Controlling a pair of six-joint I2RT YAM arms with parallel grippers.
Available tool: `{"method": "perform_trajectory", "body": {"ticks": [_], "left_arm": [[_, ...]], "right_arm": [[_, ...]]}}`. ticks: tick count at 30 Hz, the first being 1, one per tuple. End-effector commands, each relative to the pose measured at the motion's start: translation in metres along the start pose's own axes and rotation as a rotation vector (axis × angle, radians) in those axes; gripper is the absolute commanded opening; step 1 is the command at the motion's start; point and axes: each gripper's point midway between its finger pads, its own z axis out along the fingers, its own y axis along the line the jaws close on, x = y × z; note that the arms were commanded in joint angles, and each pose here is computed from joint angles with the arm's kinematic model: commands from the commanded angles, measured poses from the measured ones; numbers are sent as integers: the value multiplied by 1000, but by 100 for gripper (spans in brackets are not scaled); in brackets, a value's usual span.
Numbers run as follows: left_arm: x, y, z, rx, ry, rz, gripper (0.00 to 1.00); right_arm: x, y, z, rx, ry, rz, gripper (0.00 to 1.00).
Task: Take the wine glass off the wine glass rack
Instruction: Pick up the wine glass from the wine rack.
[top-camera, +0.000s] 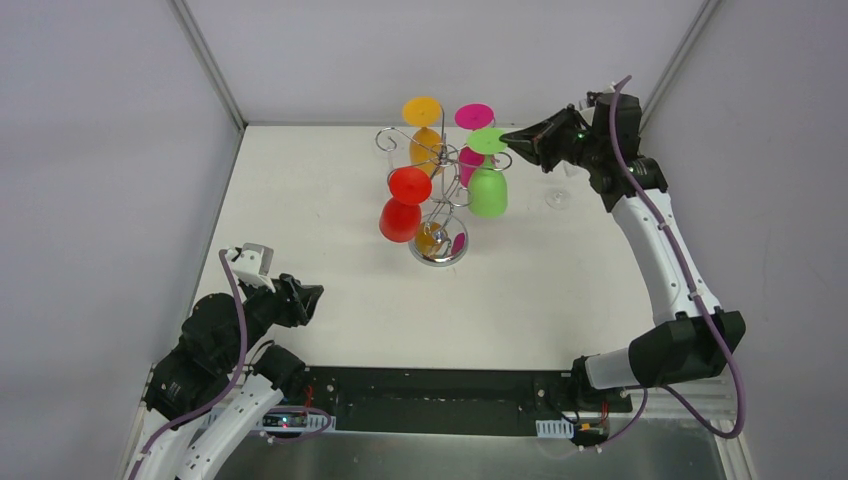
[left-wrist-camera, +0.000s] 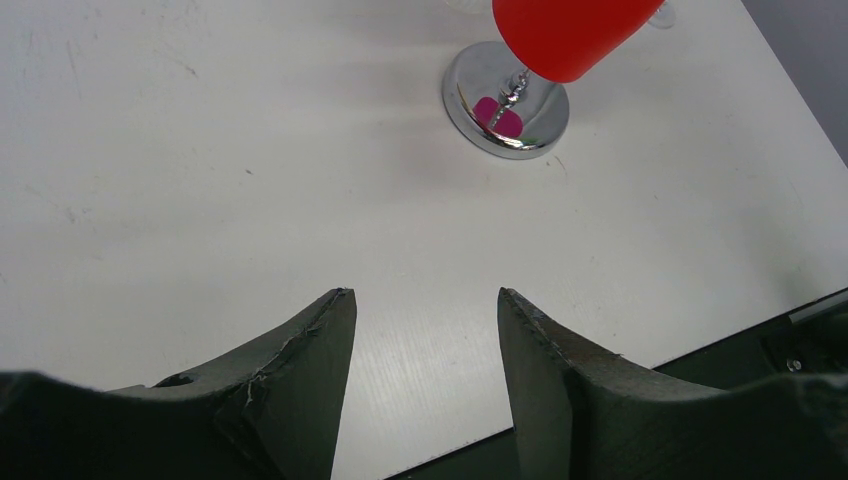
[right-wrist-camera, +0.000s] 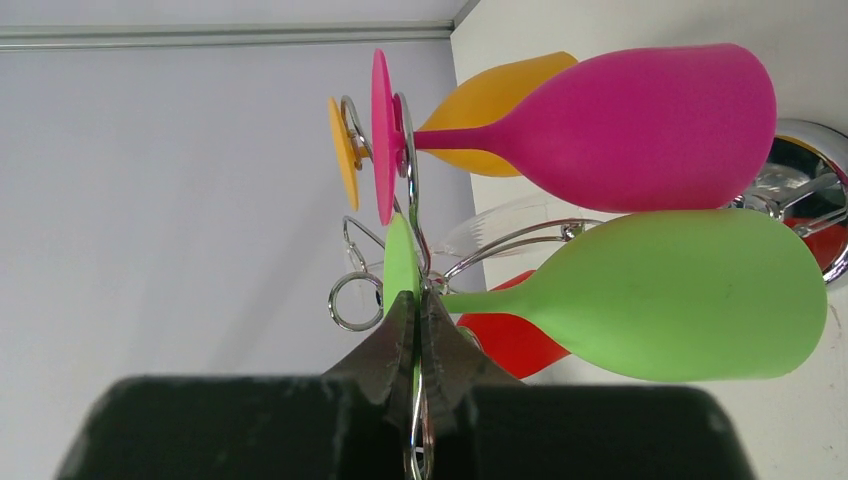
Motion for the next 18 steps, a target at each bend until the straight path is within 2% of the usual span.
{"method": "perform_trajectory", "body": {"ticks": [1,18], "left_arm": [[-3,1,-1,-9,-14,-12,55],[0,-1,2,-1,10,-9,56]], "right_arm": [[-14,37,-19,-96,-83,-35,0],[-22,21,-65,-94,-150,-44,0]]}}
